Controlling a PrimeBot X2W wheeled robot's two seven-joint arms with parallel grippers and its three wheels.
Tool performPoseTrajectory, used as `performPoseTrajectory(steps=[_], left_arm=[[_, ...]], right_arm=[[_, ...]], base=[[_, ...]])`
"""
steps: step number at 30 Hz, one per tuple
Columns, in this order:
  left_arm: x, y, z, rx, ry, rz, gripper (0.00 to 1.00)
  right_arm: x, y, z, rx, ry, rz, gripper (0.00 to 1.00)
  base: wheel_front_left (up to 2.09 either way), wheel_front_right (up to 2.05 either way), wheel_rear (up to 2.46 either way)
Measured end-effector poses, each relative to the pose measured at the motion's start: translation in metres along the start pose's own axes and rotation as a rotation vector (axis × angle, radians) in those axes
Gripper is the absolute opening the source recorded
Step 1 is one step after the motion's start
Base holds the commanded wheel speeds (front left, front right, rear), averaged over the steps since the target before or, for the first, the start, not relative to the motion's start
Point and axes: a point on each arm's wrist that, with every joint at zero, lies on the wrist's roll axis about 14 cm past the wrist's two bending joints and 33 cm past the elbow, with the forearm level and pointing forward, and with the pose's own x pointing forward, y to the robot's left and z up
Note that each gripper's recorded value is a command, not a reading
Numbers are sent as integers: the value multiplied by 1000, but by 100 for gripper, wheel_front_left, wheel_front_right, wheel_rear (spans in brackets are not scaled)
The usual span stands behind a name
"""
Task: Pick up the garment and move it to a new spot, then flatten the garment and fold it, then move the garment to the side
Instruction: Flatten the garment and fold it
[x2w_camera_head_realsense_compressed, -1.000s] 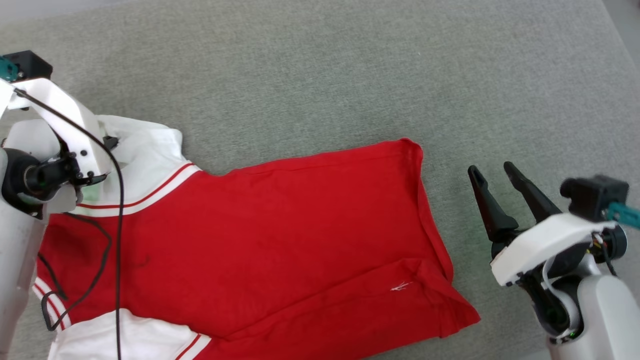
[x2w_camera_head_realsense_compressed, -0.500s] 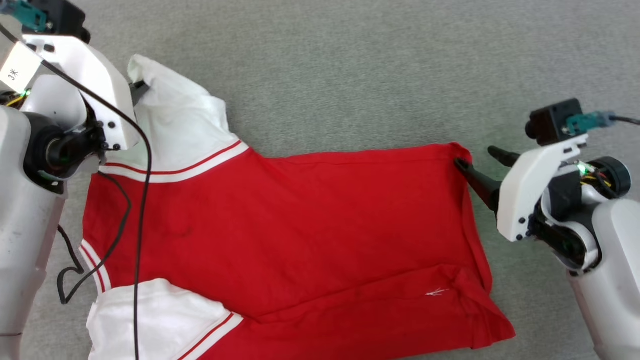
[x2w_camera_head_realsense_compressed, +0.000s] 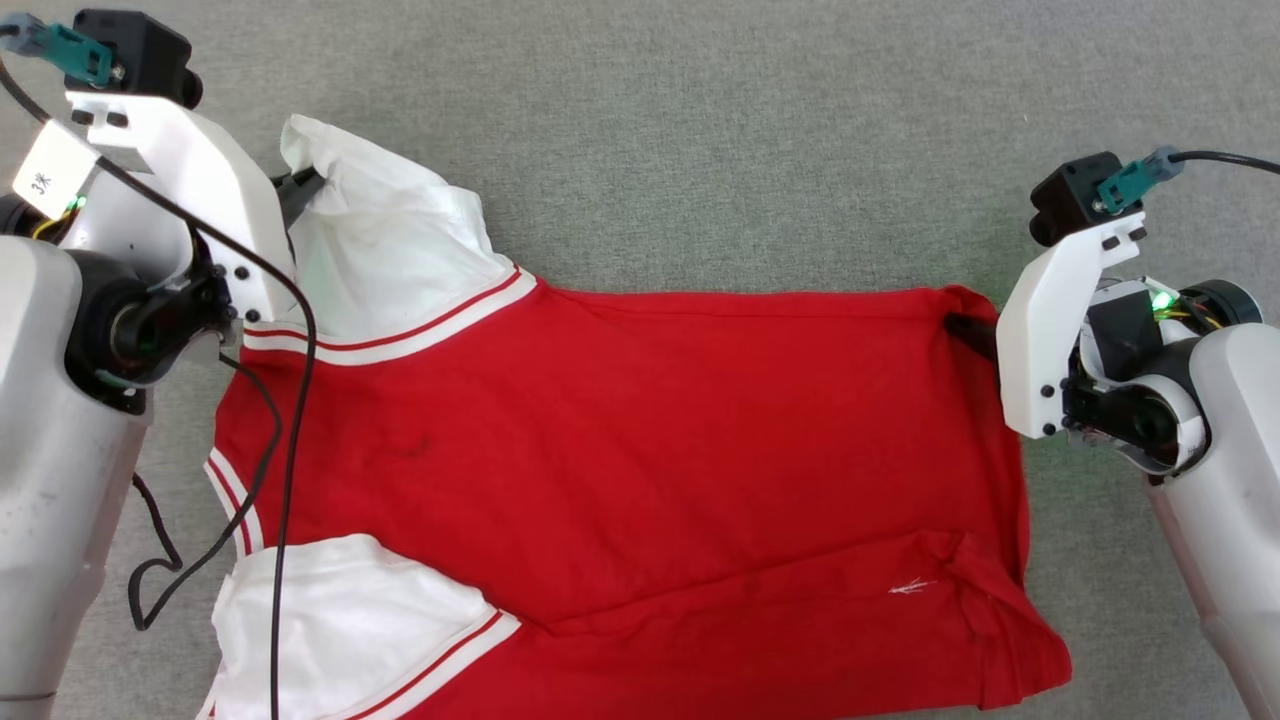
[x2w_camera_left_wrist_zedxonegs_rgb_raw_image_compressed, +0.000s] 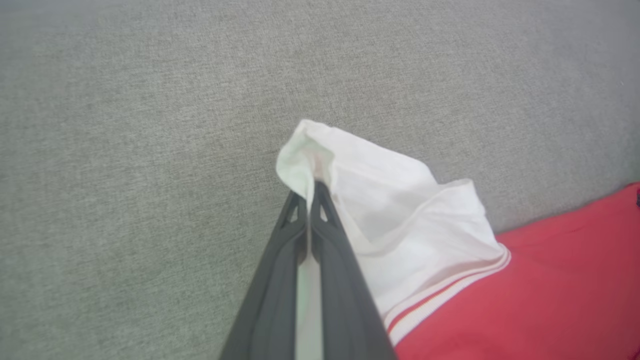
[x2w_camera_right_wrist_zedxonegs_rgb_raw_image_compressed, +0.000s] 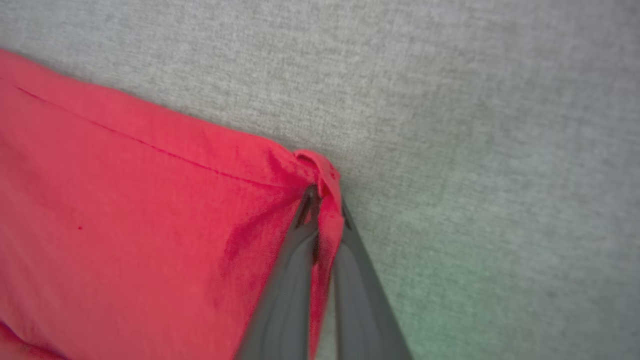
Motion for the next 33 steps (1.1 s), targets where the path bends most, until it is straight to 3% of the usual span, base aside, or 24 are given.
performPoseTrajectory(steps=[7,11,21,33], left_arm=[[-27,4,11,-22,-110,18,0],[-50,4,5,-60,-164,26,0],[-104,-5,-70,-182,-177,71,0],[-134,-13,-176,-411,-54,134,0]], right_arm=[[-30,2,41,-23,-206,-8,0],[-50,6,39,-40,-279,-16,0],[-78,21,-11,29,-352,-6,0],[-77,24,-93,236,-308,-11,0]], base=[[0,0,0],[0,0,0],[0,0,0],[0,0,0]])
